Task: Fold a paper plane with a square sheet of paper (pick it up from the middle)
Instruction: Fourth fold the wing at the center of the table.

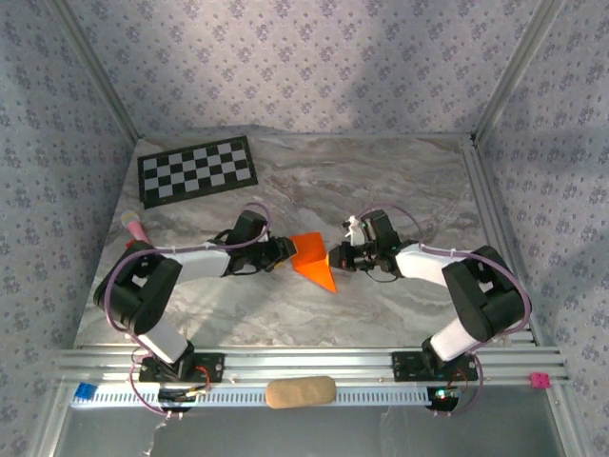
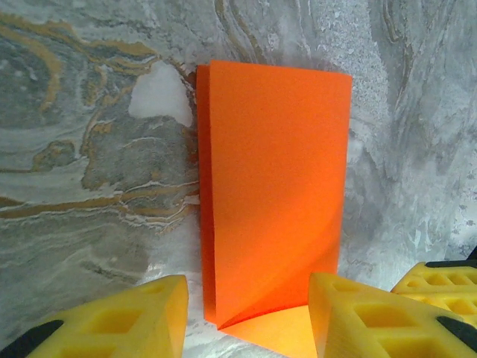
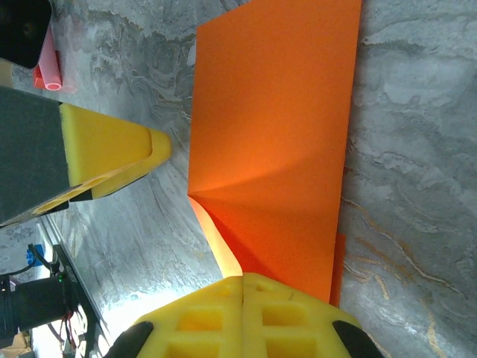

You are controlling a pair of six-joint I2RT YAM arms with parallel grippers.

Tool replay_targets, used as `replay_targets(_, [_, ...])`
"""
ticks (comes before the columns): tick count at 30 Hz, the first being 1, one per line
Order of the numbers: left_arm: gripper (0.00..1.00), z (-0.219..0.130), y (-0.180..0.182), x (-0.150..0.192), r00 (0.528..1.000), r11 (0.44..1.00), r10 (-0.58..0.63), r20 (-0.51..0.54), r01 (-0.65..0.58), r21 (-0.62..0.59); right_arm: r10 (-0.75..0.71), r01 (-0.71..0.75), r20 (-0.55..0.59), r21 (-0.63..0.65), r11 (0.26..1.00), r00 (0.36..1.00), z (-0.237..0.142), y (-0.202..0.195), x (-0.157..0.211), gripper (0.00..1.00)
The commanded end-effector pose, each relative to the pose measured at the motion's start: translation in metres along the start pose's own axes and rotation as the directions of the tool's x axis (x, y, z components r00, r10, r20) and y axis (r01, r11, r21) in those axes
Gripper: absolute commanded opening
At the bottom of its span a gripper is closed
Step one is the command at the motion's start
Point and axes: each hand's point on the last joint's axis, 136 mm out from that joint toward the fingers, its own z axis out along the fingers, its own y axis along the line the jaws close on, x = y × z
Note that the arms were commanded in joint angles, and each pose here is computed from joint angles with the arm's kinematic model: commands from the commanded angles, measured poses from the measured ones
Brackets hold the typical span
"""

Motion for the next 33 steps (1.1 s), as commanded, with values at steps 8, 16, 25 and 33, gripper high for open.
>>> replay_targets(8, [0.47,0.011,-0.012,-0.004,1.000,0.999,-0.015,-0.026,0.016,0.048,-0.003,0.005,0.029,-0.064,0.998,1.000,-0.011,0.009,-0.004,0.01])
replay_targets(16, [0.42,0.018,-0.019,-0.004,0.999,0.998,-0.008,-0.040,0.010,0.054,0.004,-0.001,0.034,-0.069,0.998,0.999,-0.012,0.007,-0.002,0.00])
replay_targets(25, [0.33,0.023,-0.023,-0.004,0.999,0.998,-0.008,-0.048,0.011,0.065,0.003,-0.001,0.036,-0.074,0.997,0.999,-0.014,0.006,-0.003,0.00])
replay_targets(33, [0.26,0.020,-0.022,-0.006,1.000,0.998,-0.017,-0.025,0.018,0.056,0.013,-0.011,0.035,-0.054,0.998,0.999,-0.014,0.000,-0.002,0.01])
